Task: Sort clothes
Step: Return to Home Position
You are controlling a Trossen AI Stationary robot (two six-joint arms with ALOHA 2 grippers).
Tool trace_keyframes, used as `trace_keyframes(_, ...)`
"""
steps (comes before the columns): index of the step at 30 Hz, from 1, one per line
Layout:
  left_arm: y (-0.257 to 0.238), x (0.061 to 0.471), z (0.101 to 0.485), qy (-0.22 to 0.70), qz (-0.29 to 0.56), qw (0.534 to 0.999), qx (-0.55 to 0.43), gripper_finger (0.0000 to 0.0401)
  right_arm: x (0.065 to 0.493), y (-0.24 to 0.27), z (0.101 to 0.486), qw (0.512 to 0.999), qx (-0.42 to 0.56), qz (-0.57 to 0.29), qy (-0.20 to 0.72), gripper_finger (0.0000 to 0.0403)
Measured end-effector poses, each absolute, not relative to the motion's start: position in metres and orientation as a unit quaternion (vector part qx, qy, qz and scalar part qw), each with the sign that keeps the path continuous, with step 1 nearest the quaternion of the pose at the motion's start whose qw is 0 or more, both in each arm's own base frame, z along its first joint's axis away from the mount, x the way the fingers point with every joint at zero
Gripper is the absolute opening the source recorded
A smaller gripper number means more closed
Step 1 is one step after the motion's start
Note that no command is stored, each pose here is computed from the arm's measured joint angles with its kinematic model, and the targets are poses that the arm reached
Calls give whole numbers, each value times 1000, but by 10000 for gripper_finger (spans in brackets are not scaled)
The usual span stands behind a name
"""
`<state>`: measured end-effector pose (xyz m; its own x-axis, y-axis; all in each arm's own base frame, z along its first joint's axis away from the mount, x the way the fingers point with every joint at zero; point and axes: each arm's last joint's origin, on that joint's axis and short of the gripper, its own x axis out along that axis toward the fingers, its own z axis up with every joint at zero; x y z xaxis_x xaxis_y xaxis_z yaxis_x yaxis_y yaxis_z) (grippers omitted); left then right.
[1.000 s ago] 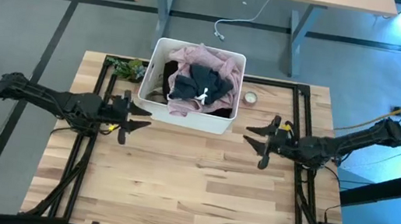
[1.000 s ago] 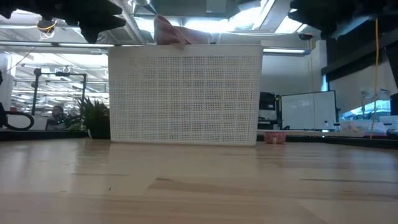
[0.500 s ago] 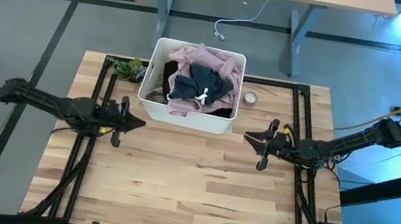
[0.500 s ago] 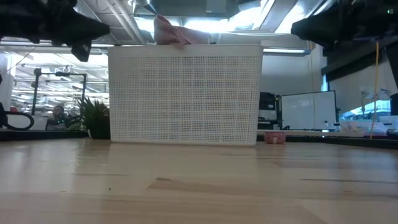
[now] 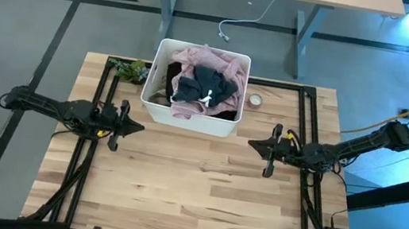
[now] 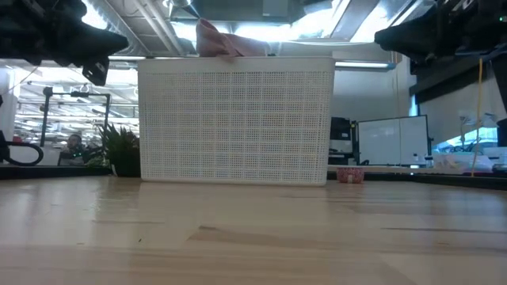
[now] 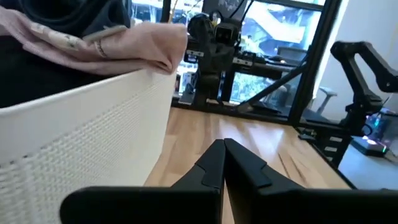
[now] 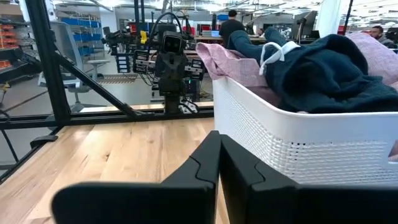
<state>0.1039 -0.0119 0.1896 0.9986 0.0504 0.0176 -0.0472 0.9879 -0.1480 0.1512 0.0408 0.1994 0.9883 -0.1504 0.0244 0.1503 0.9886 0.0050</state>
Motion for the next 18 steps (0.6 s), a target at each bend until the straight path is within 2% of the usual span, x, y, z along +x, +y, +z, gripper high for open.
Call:
trace_keyframes(7, -11, 97, 186, -42, 22, 997, -69, 1, 151, 41, 197, 997, -2, -75, -2, 5)
trace_keyframes(13, -10, 94, 186, -44, 22, 996, -69, 3, 153, 38, 196, 999, -16, -29, 6, 10)
trace_keyframes(18, -9, 94, 183, -28, 44, 999, -15, 3, 156, 27, 195, 1000, -16, -25, 10, 4)
